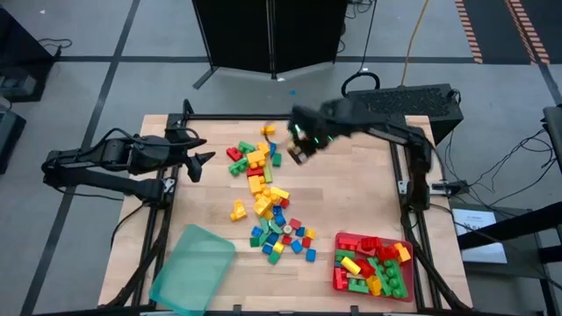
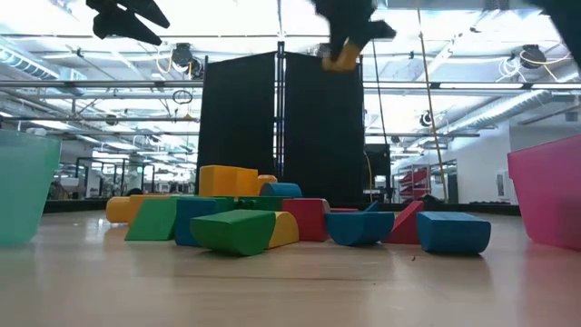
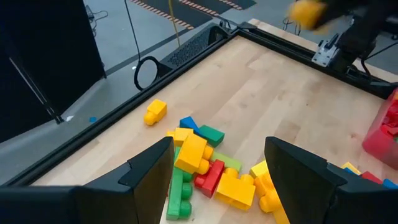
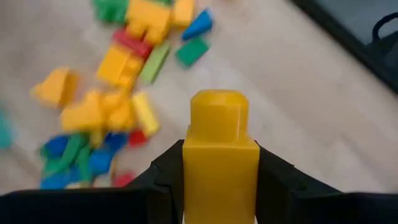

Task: Sort blocks by size
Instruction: Put the 1-stud yellow game piece into the pink bin

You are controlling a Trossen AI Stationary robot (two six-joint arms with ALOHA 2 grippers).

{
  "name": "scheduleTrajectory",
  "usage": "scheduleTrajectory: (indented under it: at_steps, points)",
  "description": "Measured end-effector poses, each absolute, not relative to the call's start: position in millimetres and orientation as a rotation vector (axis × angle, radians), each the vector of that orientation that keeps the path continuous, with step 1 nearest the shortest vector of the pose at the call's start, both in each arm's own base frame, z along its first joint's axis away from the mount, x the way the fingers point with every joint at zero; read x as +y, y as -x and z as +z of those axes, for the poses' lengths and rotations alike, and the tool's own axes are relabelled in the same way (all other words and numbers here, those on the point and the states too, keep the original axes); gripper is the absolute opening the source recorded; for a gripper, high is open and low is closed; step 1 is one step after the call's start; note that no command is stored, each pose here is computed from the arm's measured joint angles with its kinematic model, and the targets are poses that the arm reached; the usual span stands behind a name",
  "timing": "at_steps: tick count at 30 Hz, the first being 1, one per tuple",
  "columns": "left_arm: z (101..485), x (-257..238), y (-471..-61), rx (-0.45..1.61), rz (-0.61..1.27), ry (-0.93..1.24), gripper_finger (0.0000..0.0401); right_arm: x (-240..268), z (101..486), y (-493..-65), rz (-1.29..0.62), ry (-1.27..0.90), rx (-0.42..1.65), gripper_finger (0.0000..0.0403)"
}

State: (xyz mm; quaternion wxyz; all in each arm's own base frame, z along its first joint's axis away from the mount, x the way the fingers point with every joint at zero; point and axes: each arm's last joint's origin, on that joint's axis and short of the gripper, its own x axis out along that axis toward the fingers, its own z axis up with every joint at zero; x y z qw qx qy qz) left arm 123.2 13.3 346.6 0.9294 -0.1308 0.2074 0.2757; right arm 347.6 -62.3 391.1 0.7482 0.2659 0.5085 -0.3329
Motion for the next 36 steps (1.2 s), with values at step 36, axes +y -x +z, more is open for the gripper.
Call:
scheduleTrajectory:
  at_steps: [36]
  points:
    - [348, 13, -124, 0.412, 0.562, 0.267, 0.0255, 200, 259, -135, -0.943, -1.240, 1.631, 0.0118]
